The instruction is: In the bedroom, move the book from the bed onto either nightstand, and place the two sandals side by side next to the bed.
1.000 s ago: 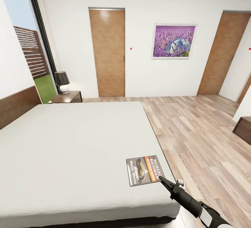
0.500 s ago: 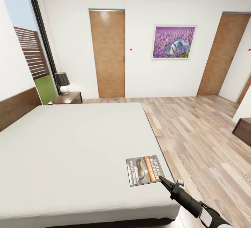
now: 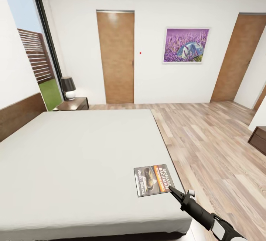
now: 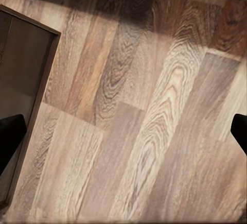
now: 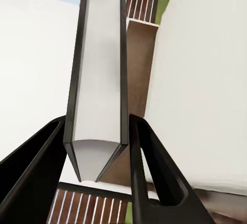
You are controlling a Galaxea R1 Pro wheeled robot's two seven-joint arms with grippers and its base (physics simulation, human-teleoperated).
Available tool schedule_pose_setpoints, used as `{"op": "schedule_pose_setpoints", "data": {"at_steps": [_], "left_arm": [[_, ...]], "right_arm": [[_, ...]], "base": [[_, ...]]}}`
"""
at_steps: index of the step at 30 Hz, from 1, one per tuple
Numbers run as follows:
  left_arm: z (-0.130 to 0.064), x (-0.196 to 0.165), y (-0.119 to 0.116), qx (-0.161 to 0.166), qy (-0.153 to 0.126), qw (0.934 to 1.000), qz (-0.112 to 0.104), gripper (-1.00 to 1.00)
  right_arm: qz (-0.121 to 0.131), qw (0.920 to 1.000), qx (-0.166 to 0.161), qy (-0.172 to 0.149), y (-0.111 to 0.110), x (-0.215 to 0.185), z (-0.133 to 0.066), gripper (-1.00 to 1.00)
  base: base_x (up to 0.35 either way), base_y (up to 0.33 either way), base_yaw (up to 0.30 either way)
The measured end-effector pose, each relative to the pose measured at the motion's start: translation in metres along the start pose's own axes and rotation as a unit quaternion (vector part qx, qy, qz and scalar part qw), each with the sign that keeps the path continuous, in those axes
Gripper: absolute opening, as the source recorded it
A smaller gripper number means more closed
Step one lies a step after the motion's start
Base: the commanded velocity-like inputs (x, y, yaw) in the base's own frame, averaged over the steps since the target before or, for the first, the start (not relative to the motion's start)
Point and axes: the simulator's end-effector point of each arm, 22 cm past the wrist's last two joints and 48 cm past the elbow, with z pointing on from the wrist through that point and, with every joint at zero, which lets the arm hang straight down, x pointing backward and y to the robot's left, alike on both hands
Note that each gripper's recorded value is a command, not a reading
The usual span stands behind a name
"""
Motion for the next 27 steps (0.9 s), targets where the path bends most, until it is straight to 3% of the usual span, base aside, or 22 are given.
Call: {"op": "schedule_pose_setpoints", "data": {"at_steps": [27], "left_arm": [[-0.033, 0.001, 0.007, -0.003, 0.014, 0.9999, 0.004, 1.00]], "right_arm": [[0.008, 0.9999, 0.011, 0.007, 0.025, 0.000, -0.002, -1.00]], "base": [[0.000, 0.000, 0.216]]}}
